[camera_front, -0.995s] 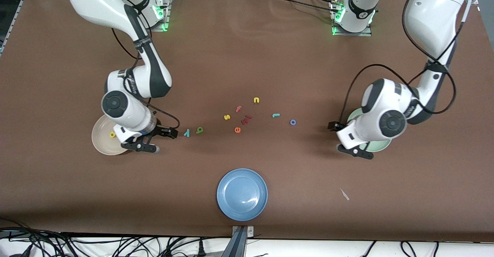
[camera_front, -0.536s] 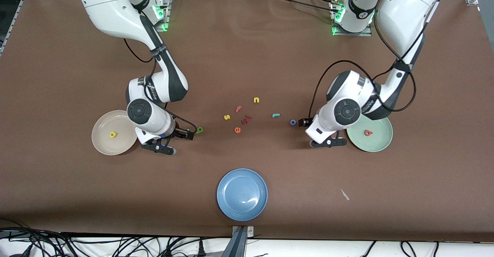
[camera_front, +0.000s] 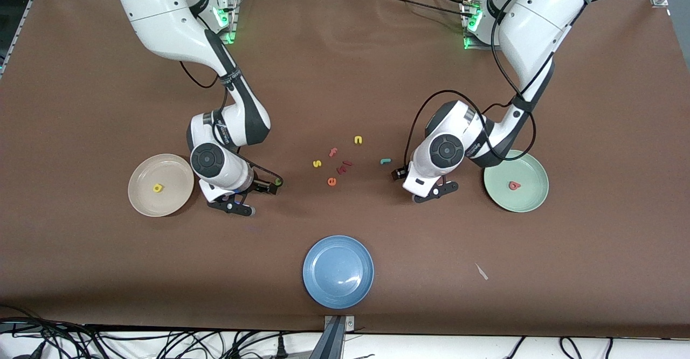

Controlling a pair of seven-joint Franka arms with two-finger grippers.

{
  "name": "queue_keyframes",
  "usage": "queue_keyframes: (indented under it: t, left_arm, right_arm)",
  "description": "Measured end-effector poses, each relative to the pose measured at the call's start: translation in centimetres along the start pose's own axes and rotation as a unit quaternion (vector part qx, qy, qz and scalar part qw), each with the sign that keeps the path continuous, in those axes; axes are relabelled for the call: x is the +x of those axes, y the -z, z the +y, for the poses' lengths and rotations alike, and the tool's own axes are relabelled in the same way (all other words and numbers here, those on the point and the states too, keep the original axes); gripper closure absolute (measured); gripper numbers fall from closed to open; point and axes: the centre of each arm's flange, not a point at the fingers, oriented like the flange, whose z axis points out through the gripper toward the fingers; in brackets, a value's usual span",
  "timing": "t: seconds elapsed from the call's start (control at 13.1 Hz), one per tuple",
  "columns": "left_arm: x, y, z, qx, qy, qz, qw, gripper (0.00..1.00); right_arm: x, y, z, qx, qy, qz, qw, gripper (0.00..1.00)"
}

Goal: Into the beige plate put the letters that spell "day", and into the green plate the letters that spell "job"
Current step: 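Grasp the cyan y with the right gripper while the left grasps blue o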

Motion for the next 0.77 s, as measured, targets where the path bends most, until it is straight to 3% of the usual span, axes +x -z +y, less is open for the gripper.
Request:
queue_keyframes:
  t: [0.08,0.23,0.38,0.61,0.77]
  left_arm:
    - [0.0,-0.3,0.0,0.0,0.001,-0.001,1.0,0.16]
    - [0.0,-0.7,0.0,0.001,0.002,-0.003,1.0,0.39]
    - [-0.2,-1.4,0.0,0.004,0.001,-0.008,1.0,0.59]
    - [-0.5,-1.8,0.3,0.005,0.0,-0.009,1.0,0.59]
    - [-0.5,-1.8,0.4,0.002,0.0,-0.008,1.0,0.67]
  right_arm:
    - [0.0,0.0,0.0,0.0,0.0,0.0,1.0,0.05]
    - [0.0,0.0,0.0,0.0,0.0,0.0,1.0,0.19]
    - [0.0,0.0,0.0,-0.001,0.001,0.0,1.0,0.23]
    - [0.0,-0.2,0.0,-0.001,0.004,-0.001,1.0,0.3]
    - [0.0,-0.5,0.0,-0.003,0.007,-0.003,1.0,0.36]
